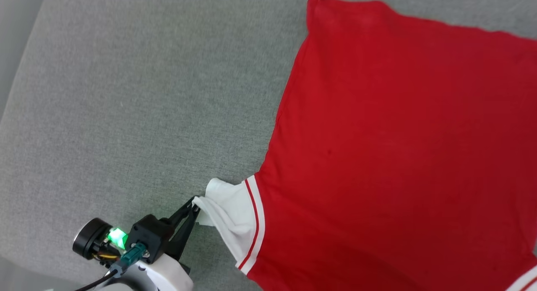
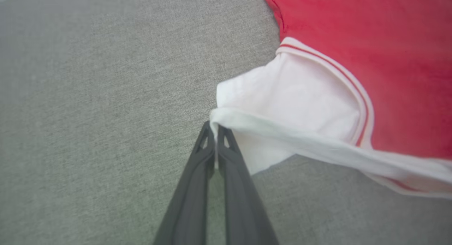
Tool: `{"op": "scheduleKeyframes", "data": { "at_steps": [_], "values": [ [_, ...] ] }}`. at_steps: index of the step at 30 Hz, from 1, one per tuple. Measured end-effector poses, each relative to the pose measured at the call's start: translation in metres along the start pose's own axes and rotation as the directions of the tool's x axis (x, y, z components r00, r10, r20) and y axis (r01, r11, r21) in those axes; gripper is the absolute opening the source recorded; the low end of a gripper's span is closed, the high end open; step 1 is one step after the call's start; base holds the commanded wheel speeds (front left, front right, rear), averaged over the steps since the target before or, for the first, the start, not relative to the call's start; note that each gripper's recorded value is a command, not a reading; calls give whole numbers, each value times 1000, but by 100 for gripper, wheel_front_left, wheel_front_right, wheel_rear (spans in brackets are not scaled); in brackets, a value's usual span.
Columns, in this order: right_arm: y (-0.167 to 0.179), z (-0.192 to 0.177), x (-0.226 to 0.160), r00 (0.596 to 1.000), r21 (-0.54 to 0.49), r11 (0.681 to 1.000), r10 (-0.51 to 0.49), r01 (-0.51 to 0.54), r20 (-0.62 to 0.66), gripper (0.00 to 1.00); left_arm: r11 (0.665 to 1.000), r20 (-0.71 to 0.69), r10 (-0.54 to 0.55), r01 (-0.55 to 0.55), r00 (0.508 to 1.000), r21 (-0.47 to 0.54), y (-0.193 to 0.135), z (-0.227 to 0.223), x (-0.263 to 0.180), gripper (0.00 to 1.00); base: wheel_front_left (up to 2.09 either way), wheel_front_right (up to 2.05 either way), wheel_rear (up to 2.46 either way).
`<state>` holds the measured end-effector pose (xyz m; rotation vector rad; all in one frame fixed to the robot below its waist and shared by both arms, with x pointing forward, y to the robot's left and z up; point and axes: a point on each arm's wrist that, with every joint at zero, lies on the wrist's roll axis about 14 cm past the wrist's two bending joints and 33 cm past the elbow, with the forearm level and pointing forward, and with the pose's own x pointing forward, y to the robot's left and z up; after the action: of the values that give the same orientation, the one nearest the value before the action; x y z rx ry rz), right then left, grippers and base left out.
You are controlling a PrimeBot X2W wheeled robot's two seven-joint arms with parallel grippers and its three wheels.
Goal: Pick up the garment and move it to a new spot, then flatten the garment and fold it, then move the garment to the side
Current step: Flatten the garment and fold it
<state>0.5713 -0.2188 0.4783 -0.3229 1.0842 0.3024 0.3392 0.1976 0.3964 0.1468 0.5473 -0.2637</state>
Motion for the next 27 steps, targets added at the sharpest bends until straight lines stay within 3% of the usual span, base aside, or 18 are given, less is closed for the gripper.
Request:
{"op": "scheduleKeyframes", "data": {
  "at_steps": [8,15,16,17,27],
  "values": [
    [23,-9,82,991,29,997,78,-75,-113,100,1000,-34,17,-17,999,-2,5,-10,13,0,0,0,0],
    [44,-27,115,977,29,991,132,-128,-165,100,1000,-47,28,-29,999,-6,7,-14,17,0,0,0,0],
    [45,-27,116,977,29,991,133,-130,-164,46,1000,-49,29,-30,998,-6,7,-15,17,0,0,0,0],
    [45,-27,116,978,25,991,131,-129,-163,0,1000,-49,30,-30,998,-6,8,-15,17,0,0,0,0],
    [52,-17,90,989,-7,991,129,-130,-73,0,999,-20,32,-32,999,-1,8,-11,14,0,0,0,0]
  ]
}}
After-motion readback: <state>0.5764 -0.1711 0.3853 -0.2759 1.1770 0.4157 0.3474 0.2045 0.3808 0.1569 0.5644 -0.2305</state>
